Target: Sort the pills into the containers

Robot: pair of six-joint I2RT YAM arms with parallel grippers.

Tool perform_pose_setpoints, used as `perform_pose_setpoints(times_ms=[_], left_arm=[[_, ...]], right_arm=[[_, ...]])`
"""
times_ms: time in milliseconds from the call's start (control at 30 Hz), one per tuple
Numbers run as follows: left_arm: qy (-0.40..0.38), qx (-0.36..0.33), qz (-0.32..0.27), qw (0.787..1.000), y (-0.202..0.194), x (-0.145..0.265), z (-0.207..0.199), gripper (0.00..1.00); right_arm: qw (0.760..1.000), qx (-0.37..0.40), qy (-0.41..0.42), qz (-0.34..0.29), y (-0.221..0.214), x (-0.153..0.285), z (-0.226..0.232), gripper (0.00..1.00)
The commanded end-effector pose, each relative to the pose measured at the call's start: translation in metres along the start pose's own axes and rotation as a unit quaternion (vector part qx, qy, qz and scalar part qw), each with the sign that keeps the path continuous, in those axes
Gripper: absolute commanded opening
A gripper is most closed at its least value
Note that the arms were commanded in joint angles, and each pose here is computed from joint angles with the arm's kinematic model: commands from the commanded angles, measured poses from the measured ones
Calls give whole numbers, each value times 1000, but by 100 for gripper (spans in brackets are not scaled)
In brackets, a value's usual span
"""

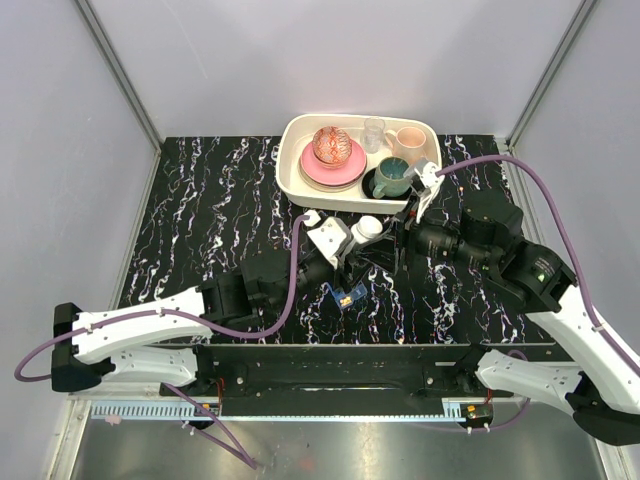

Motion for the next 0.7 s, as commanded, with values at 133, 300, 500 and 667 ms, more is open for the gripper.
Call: perform_pose_setpoints(times_ms=[133,300,500,667], left_arm=[[-13,31,-59,998,20,1,-3,20],[-5,46,-61,997,12,7,1,55],[2,66,-38,997,-3,16,6,98],[21,110,1,994,-37,34,16,99]], right_arm=[[1000,-10,-18,12,-12,-7,-5,7],[998,-16,-58,7,-12,-7,-12,2],[990,-23,-136,-2,-15,-7,-29,0],[967,-20,-254,-3,-30,-11,-58,0]])
Point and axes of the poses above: each gripper's point midway between its finger pads, its own x axis back along the fingers, its own z axis along the line the jaws close on, y = z × x, the point moved 7 cm from there along x, back along the fingers, and after that the axes turned 13 degrees about x, right-handed, at the moved point
